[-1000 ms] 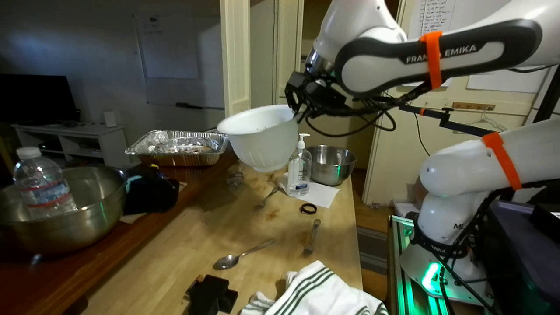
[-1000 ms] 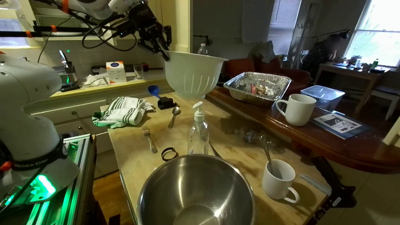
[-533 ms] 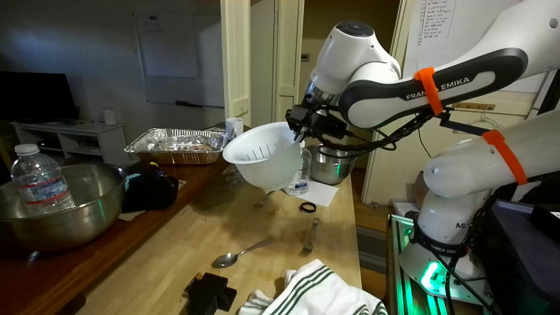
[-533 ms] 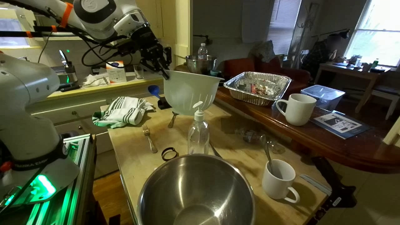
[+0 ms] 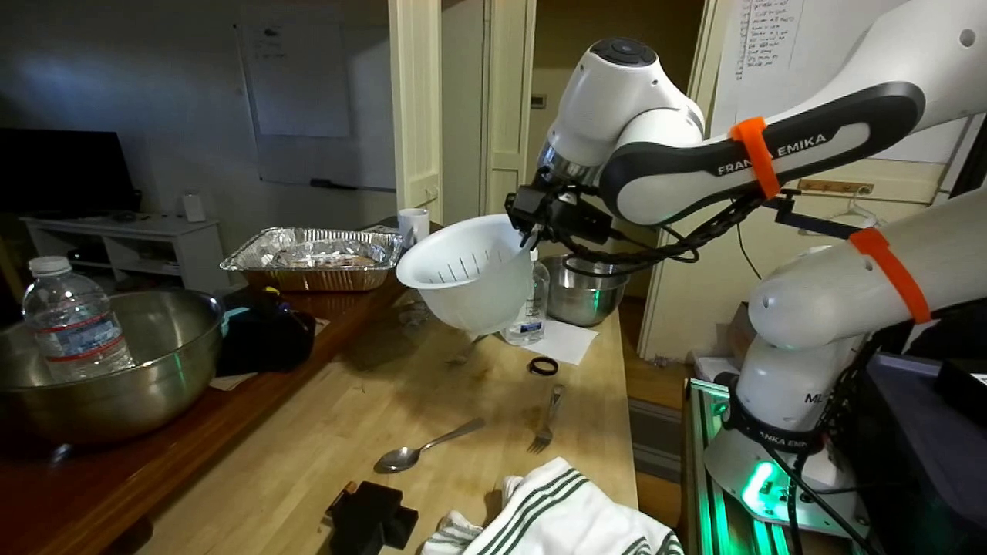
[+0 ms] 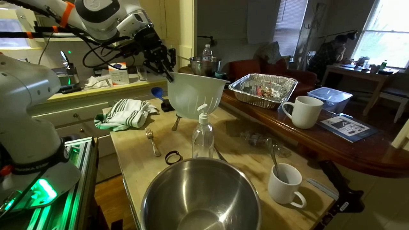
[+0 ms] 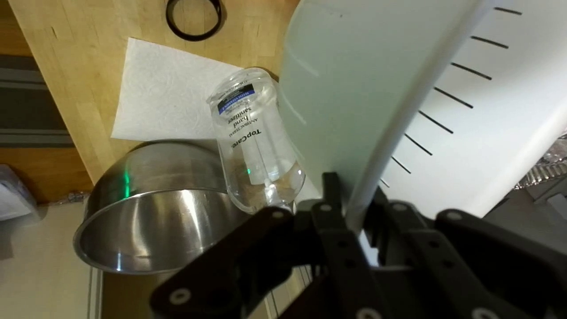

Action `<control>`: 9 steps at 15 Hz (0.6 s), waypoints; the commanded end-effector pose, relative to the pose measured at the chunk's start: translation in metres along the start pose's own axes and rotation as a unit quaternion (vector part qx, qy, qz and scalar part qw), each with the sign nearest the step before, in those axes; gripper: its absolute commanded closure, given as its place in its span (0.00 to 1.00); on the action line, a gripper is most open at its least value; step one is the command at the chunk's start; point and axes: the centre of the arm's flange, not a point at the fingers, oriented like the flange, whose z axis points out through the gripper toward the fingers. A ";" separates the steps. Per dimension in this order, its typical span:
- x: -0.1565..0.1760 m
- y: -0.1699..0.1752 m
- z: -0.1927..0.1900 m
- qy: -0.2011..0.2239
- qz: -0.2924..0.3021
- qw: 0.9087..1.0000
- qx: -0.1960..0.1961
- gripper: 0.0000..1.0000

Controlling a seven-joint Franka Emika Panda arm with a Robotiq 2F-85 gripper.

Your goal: Put the colander on the light brown counter

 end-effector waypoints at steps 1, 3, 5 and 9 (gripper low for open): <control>0.016 0.006 0.017 -0.008 0.041 0.999 -0.009 0.96; 0.022 0.017 0.032 -0.047 0.041 0.998 -0.025 0.96; 0.022 0.025 0.045 -0.103 0.035 0.994 -0.008 0.96; 0.009 0.002 0.044 -0.129 -0.015 0.988 0.080 0.96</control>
